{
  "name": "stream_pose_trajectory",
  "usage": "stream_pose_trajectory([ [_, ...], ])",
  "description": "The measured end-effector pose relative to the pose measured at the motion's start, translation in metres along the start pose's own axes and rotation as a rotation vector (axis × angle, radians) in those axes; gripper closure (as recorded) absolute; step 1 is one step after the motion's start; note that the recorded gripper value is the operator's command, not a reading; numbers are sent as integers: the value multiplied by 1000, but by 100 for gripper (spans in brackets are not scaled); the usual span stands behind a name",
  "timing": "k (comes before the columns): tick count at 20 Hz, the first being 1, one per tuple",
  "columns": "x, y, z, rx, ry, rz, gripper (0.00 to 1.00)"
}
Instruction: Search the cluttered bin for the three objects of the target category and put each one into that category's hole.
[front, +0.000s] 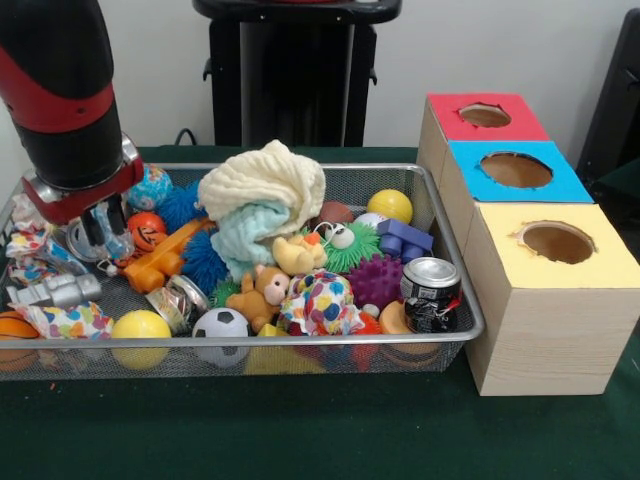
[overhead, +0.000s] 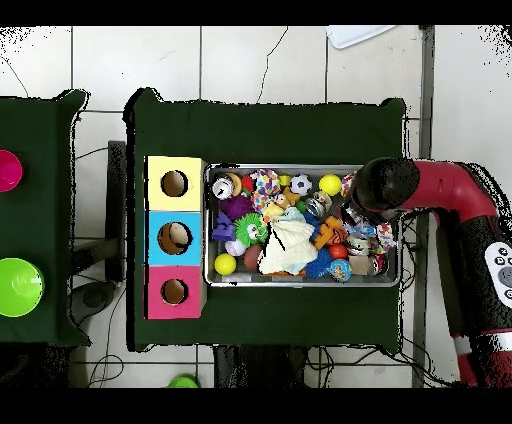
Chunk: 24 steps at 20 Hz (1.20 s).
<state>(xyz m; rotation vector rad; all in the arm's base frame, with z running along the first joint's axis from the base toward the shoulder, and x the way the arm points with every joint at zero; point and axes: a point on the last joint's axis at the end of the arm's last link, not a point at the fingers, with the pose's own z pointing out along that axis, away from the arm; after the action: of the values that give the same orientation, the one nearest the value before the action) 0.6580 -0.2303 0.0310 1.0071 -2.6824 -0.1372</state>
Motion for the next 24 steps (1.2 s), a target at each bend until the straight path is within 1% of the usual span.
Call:
stream_pose_trajectory([
  [2,4,1,-6,-14,22,3,100],
  [6,7,3,-8,-26,36,4,100],
  [12,6,3,-9,-32,34,6,100],
  [15,4,5,-12,-50,23,12,100],
  [19,0,11,-19,-106,5,25,100],
  [21,-2,15,-25,-148,-3,33,100],
  [24,-5,25,-38,-227,-7,41,100],
])
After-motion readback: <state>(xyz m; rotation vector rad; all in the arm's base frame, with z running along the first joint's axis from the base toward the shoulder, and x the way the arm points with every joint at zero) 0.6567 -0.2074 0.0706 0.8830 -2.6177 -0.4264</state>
